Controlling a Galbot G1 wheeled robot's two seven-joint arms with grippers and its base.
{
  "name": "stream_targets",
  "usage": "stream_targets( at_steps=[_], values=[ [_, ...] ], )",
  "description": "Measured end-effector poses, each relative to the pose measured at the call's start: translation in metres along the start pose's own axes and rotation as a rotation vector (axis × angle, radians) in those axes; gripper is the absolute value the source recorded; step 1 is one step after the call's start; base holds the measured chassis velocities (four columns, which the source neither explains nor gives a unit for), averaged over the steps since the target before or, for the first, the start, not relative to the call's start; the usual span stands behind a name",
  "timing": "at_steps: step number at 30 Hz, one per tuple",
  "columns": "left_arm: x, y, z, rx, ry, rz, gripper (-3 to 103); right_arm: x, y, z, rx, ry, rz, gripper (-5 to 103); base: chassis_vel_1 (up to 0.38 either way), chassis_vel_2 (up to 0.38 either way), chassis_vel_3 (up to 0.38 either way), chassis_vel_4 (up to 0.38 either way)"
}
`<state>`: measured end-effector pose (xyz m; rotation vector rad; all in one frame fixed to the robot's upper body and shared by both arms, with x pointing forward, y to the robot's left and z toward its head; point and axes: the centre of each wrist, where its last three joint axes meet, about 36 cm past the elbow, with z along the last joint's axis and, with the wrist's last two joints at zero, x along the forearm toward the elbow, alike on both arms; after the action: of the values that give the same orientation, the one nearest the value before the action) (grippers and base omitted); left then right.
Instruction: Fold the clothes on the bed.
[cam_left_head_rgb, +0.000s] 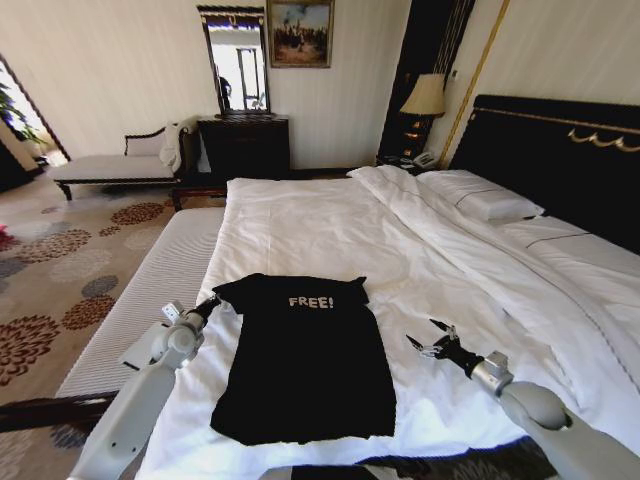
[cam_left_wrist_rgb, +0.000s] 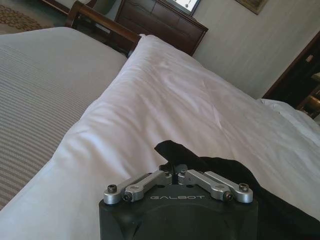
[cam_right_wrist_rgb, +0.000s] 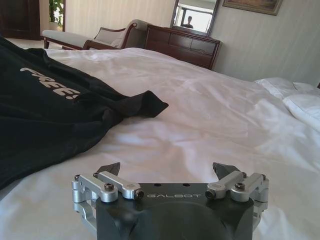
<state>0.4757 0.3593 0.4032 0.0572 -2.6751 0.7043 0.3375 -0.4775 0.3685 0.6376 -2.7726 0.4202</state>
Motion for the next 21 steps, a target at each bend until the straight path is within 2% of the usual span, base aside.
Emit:
stream_targets(
  at_steps=[4,8,9,13,14,18,21],
  values=[
    [0.003,-0.012,-0.006,-0.027,0.004,0.013,0,-0.001,0.0,0.0,-0.001,-0.003,-0.001,100,0.0,0.0,0.0,0.0],
    [0.007,-0.034,-0.008,-0.092,0.02,0.047,0,-0.001,-0.001,0.0,-0.001,-0.008,-0.004,100,0.0,0.0,0.0,0.0],
    [0.007,-0.034,-0.008,-0.092,0.02,0.047,0,-0.001,-0.001,0.0,-0.001,-0.008,-0.004,100,0.0,0.0,0.0,0.0],
    [0.005,-0.059,0.001,-0.175,0.049,0.09,0,0.0,0.0,0.004,-0.004,-0.014,-0.008,100,0.0,0.0,0.0,0.0],
    [0.005,-0.059,0.001,-0.175,0.049,0.09,0,0.0,0.0,0.004,-0.004,-0.014,-0.008,100,0.0,0.0,0.0,0.0],
    [-0.002,-0.086,0.008,-0.223,0.068,0.135,0,0.003,0.0,0.007,-0.006,-0.017,-0.006,100,0.0,0.0,0.0,0.0],
    [-0.005,-0.096,0.011,-0.243,0.076,0.154,0,0.004,-0.001,0.007,-0.005,-0.017,-0.003,100,0.0,0.0,0.0,0.0]
  ],
)
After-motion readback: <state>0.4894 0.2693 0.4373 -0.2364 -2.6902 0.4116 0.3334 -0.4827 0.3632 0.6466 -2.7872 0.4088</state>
